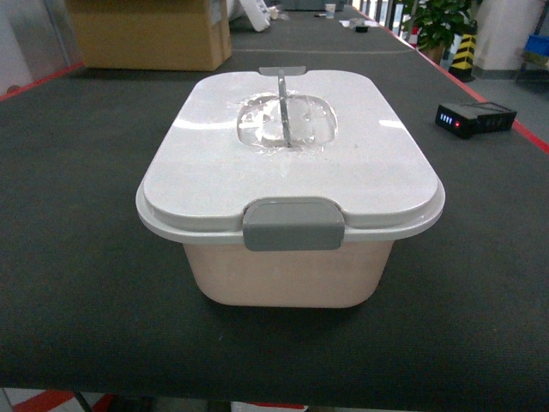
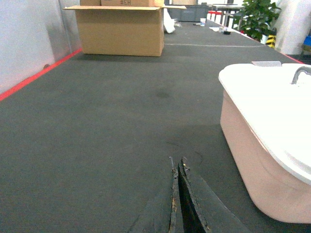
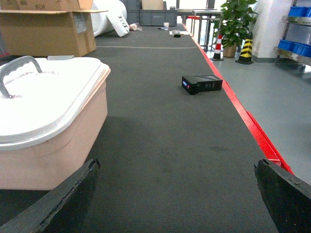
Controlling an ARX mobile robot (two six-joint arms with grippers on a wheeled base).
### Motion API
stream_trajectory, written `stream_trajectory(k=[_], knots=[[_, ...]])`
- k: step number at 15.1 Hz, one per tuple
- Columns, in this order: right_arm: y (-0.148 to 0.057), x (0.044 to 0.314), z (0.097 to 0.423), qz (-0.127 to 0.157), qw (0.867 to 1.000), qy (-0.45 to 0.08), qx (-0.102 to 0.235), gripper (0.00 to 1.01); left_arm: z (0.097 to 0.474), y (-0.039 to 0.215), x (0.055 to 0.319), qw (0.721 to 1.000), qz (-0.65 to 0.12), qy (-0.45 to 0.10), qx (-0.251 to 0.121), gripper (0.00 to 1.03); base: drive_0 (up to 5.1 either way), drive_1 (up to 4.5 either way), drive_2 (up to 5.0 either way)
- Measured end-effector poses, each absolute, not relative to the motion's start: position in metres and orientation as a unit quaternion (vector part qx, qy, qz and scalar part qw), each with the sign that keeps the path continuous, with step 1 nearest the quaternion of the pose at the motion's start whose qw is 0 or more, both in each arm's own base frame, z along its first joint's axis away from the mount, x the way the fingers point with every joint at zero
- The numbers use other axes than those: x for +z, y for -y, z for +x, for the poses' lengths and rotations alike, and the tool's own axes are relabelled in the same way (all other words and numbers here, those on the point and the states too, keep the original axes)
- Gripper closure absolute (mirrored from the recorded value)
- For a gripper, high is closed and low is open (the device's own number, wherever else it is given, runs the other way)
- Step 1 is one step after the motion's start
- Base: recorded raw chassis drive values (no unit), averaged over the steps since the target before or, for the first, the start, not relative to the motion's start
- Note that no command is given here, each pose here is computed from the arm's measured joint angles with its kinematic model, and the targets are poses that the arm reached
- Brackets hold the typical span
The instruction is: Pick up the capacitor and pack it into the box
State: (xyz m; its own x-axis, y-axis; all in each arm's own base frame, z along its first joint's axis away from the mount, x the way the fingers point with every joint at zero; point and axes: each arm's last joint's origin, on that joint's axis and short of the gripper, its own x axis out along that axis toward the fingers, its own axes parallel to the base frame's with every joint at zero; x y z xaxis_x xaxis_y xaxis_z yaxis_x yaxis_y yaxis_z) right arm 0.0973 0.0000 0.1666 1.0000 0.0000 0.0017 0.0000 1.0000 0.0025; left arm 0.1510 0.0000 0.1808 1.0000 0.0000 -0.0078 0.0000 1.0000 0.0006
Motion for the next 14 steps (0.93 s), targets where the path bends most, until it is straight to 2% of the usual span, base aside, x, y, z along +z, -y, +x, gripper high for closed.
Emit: stream_trajectory(k=[5,14], knots=[[0.000,0.167,0.097,0.001,1.000,0.001,0.000,0.03,0.133,0.000,0.167,1.000,0.000,-0.002,0.000,1.01,0.0,0.00,0.0],[0.000,0.167,0.097,0.001,1.000,0.001,0.000,0.03,0.116,0.000,0.172,1.000,0.000,0.009,0.000,1.01,0.0,0.00,0.0]])
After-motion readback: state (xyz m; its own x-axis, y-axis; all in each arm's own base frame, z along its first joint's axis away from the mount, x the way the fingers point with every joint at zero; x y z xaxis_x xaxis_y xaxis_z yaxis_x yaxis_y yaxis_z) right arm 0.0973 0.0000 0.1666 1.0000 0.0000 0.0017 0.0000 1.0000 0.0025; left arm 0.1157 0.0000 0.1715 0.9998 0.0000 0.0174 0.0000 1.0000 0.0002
